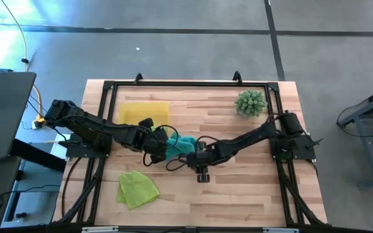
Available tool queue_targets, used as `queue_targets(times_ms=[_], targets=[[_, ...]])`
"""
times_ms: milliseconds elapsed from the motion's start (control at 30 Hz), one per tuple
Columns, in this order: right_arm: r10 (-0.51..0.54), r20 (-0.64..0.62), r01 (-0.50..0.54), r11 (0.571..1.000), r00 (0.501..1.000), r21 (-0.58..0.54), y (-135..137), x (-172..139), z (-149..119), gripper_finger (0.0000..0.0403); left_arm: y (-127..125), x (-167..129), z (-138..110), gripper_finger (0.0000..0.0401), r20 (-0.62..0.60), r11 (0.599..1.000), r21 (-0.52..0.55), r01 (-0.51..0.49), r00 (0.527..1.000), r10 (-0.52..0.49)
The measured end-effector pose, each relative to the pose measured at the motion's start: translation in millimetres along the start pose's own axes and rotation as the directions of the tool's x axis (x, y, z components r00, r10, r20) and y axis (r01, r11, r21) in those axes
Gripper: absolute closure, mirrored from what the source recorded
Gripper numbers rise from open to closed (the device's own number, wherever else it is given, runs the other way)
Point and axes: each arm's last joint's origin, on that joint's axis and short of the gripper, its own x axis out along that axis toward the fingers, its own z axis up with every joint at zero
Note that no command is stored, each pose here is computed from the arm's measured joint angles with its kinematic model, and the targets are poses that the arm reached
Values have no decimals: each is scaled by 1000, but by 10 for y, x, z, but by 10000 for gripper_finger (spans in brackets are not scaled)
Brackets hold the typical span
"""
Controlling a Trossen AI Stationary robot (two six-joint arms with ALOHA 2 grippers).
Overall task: Roll microfiber towels into tight, uniform cylinder then place into a basket
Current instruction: Fold the blue microfiber towel
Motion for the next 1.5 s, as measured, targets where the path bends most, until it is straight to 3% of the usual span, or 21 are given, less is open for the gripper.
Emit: queue_targets(times_ms=[633, 1267, 1367, 1500], targets=[[-212, -48, 208, 975, 976, -83, -155, 83, -59, 274, -1, -1, -2, 401, -1, 1000, -24, 0, 1000, 0], [-225, -101, 219, 973, 969, -67, -373, 244, -96, 275, -3, 0, -3, 401, -5, 1000, -25, 7, 1000, -7], [-236, -101, 230, 971, 966, -70, -371, 247, -98, 291, -9, -1, -6, 401, -14, 999, -25, 24, 1000, -24], [-234, -107, 228, 971, 966, -69, -366, 266, -108, 343, -16, -2, -10, 401, -25, 999, -26, 43, 999, -44]])
